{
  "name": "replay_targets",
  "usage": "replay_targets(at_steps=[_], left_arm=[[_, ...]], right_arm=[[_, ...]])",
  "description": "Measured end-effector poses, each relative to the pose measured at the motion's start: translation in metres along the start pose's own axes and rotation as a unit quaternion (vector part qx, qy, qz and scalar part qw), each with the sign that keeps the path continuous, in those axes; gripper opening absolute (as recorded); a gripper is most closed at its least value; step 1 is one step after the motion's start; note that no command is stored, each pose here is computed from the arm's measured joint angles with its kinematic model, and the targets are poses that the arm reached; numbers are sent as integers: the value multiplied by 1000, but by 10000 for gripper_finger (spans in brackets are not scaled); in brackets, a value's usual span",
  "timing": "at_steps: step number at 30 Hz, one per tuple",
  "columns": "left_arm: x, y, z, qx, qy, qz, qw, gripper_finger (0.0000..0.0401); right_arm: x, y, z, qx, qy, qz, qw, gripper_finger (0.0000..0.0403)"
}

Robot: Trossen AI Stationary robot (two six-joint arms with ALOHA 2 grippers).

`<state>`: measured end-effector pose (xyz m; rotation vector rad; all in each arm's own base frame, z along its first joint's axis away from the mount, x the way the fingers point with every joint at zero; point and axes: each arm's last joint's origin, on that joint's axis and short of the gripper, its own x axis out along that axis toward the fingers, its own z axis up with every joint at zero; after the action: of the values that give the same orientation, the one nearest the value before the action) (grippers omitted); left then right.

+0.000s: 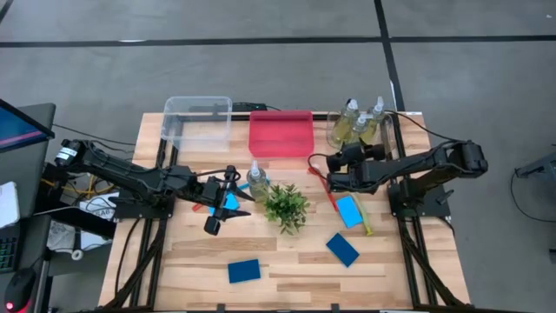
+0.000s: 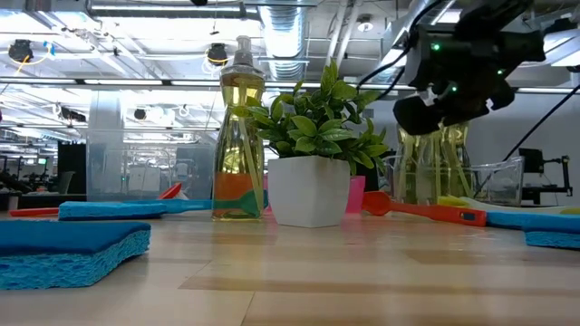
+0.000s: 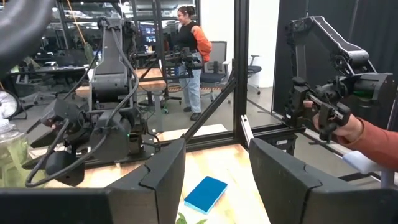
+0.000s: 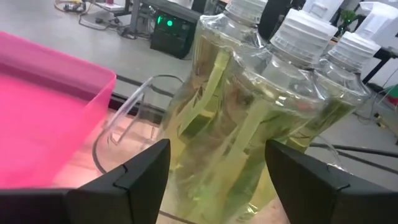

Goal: Pick & Place Kitchen Sink Supplies
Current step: Put the green dishwashing liquid dispenser into the right transparent bin

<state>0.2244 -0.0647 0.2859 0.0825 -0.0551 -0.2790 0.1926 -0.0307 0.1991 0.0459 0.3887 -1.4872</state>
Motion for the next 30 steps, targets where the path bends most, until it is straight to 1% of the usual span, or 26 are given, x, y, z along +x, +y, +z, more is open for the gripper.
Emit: replay_targets(at_steps=[5,7,9,12,16,18,20,23,28,30], left_arm=[[0,0,-2,0,12,-1,1000,181],[0,0,-4,0,22,-2,1000,181],[0,-1,-6,0,33,-3,999,181],[-3,-1,-8,4,48,-4,999,181],[-10,0,-4,5,55,-5,998,181],[-16,0,-3,6,66,-6,998,181],[-22,0,-3,20,83,-7,996,181],[-28,1,-7,51,118,12,992,181],[-26,4,-19,65,160,66,983,181],[-24,5,-25,78,178,93,976,181]], right_arm=[[-5,-2,0,-8,-1,11,1000,256],[-9,-4,1,-6,-4,20,1000,256],[-13,-6,4,-18,-7,32,999,256],[-22,-10,7,-33,-15,55,998,256],[-34,-16,11,-25,-26,88,995,256],[-41,-18,13,-33,-32,108,993,256],[-48,-20,14,-42,-39,130,990,256],[-59,-20,16,-56,-52,164,984,256],[-78,-16,21,-87,-81,222,968,256],[-87,-12,24,-97,-95,244,960,256]])
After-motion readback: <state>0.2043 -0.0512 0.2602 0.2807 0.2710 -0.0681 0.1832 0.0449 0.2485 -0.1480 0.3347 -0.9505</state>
